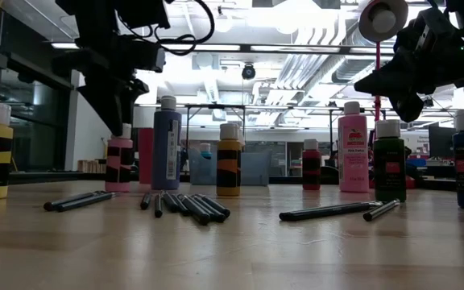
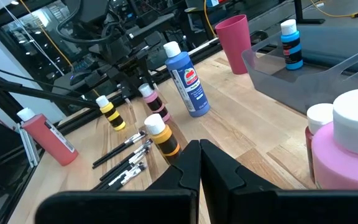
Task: Pick & Place Paint Supplies
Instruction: Put the pink paint bottle into the black bin
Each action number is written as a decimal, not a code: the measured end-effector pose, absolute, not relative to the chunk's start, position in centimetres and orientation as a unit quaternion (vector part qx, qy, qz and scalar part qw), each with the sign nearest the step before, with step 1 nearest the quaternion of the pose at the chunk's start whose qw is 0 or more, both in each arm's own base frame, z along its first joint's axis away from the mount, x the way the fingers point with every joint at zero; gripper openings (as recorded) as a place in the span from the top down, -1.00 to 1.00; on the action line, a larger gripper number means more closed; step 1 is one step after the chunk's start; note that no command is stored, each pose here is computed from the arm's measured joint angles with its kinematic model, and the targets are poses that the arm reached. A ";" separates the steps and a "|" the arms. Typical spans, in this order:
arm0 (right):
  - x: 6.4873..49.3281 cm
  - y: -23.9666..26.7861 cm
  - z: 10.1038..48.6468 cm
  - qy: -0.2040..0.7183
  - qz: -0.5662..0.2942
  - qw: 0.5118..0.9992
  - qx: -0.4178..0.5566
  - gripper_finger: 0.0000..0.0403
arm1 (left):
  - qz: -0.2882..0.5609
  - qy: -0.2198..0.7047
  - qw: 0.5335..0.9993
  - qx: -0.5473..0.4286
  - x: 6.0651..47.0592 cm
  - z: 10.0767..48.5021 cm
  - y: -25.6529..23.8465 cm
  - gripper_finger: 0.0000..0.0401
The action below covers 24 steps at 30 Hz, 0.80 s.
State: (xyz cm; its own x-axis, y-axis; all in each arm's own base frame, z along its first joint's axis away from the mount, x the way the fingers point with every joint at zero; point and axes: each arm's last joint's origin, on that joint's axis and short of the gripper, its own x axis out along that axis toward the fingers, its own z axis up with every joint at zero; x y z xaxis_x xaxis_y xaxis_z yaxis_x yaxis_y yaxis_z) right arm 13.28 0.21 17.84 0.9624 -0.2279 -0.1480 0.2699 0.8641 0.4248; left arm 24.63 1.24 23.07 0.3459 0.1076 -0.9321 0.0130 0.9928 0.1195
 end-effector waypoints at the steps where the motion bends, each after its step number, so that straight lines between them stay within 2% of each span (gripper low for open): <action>1: 13.3 0.2 17.8 0.046 -0.129 0.964 0.226 0.99 | 0.026 0.570 0.820 0.050 24.6 23.2 1.2 0.42; 8: 13.3 0.2 17.8 0.047 -0.129 0.964 0.226 0.99 | 0.006 0.549 0.835 0.034 24.4 27.4 1.1 0.41; 11: 13.3 0.2 17.8 0.046 -0.129 0.964 0.226 0.99 | 0.008 0.546 0.837 0.032 24.0 30.8 1.0 0.41; 17: 13.3 0.2 17.8 0.046 -0.129 0.964 0.227 0.99 | 0.005 0.489 0.870 0.058 23.6 38.2 1.1 0.41; 24: 13.3 0.2 17.8 0.046 -0.129 0.964 0.226 0.99 | 0.101 0.469 0.871 0.108 25.9 41.2 3.5 0.40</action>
State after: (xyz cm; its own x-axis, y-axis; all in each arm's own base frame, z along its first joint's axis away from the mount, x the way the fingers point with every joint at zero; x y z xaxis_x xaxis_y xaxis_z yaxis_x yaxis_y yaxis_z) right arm 13.28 0.22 17.84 0.9625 -0.2273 -0.1477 0.2693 0.8644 0.4246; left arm 25.89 3.47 41.18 0.5391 0.2767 -0.7955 -0.0741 0.9564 0.2824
